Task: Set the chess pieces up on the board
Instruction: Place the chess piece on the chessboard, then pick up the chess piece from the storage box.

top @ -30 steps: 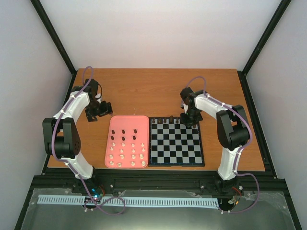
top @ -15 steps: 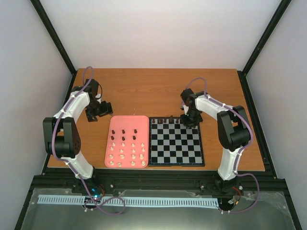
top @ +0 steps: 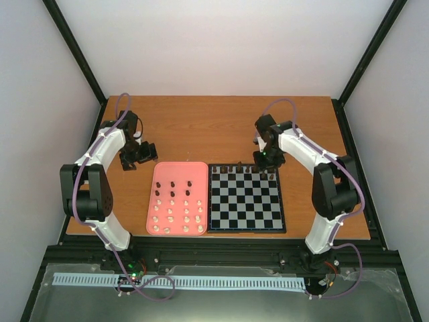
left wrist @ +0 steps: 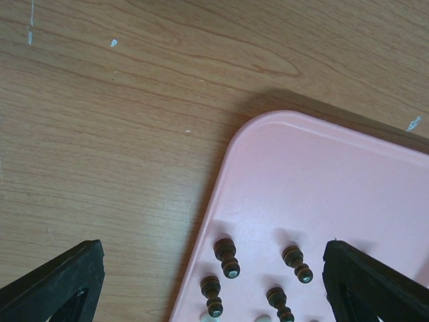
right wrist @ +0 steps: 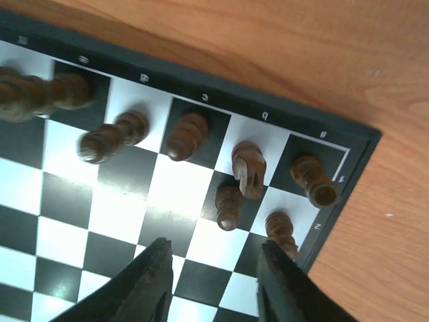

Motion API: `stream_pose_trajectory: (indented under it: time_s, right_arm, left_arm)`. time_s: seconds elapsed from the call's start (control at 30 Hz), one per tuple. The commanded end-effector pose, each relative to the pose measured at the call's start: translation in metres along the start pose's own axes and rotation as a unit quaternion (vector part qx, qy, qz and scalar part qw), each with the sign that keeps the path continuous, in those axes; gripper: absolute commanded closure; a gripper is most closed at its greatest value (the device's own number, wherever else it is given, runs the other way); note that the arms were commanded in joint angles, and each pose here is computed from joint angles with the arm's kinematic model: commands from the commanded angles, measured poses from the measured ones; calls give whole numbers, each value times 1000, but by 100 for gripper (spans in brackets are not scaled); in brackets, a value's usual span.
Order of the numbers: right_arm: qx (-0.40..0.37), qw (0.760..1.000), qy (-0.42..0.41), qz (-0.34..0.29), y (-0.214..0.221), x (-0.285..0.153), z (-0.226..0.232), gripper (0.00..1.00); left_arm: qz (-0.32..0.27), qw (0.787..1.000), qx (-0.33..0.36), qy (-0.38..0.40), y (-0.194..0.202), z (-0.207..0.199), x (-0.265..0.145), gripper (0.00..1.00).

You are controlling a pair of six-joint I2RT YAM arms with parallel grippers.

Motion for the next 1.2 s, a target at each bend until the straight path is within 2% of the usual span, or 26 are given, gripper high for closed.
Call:
stream_pose_trajectory:
  time_s: [0.0, 0.23, 0.4, 0.53, 0.67, 0.93, 1.17]
  right_arm:
    - [-12, 999, -12, -47, -6, -43, 16, 63]
    - [-101, 990, -72, -74, -32, -62, 102, 54]
    - [-174, 977, -107, -58, -52, -36, 175, 53]
    - [-210, 969, -123, -49, -68, -12, 212, 54]
    - [-233, 963, -131, -23, -68, 13, 228, 55]
    - [-266, 951, -159, -2, -62, 32, 261, 55]
    - [-277, 948, -153, 27, -53, 53, 269, 56]
  left_arm:
    - [-14, 1000, 7, 5, -6, -4, -8, 0]
    - [-13, 1000, 7, 7, -6, -4, -7, 0]
    - [-14, 1000, 7, 9, -5, -4, -9, 0]
    - [-16, 1000, 7, 10, -4, -4, -10, 0]
    - [-19, 1000, 5, 12, -2, -4, -13, 0]
    - [-15, 1000, 5, 21, 1, -4, -10, 0]
    - [-16, 1000, 5, 25, 2, -4, -10, 0]
Point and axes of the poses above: each gripper's point midway between its finger pads, its own x axis out along the fingers, its own z axis along the line the jaws close on, y = z × x, the point moved 9 cm from there along -x, back along the fingers, and after that the axes turned 2 degrees about -x, right-handed, at the moved point
